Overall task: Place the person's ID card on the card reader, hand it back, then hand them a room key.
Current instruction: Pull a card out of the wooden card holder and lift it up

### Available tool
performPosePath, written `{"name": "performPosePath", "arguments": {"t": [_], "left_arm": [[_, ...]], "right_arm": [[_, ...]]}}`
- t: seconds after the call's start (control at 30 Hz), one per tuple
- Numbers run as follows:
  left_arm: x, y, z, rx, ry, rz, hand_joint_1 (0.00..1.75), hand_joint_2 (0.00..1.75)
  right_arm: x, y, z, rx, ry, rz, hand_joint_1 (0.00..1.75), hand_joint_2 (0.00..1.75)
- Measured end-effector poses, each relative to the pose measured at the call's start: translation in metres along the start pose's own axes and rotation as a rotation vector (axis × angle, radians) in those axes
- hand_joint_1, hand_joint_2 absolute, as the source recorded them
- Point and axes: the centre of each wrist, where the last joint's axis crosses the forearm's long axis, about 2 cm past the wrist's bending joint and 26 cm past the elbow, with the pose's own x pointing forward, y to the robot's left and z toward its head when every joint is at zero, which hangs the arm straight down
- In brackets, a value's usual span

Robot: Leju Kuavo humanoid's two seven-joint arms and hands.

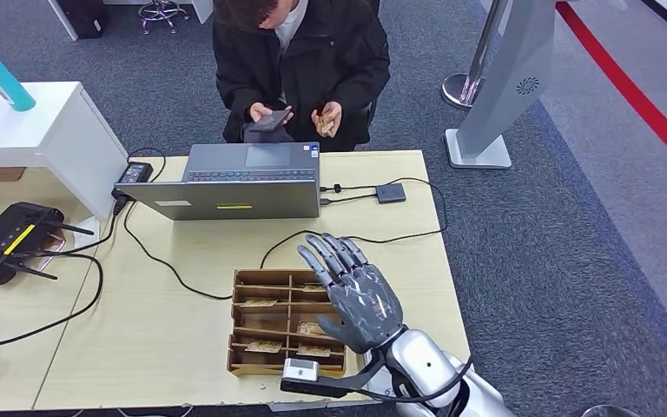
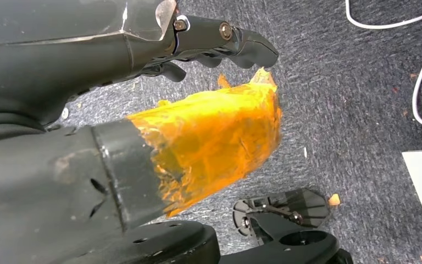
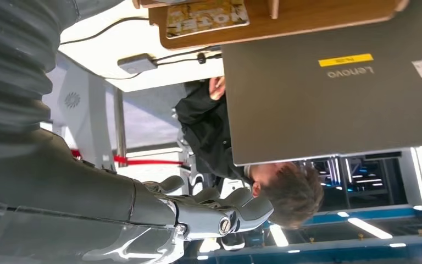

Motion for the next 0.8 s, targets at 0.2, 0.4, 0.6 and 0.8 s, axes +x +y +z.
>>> {"name": "performPosePath", "arguments": {"t": [0.2, 0.4, 0.6, 0.8], "left_arm": [[0.0010, 0.0003, -0.0002, 0.001, 0.000, -0.001, 0.00, 0.00], [0.0013, 0.0002, -0.0002, 0.001, 0.000, -0.001, 0.00, 0.00], [0.0020, 0.0011, -0.0006, 0.004, -0.001, 0.000, 0.00, 0.00], [0.0022, 0.0008, -0.0006, -0.001, -0.001, -0.002, 0.00, 0.00]], "right_arm": [[-0.0019, 0.0039, -0.0016, 0.025, 0.012, 0.072, 0.00, 1.75], [-0.0027, 0.0068, -0.0027, 0.039, 0.010, 0.092, 0.00, 1.75], [-0.0037, 0.0083, -0.0038, 0.051, 0.013, 0.112, 0.00, 1.75], [-0.0045, 0.0106, -0.0049, 0.073, 0.010, 0.123, 0.00, 1.75]]}}
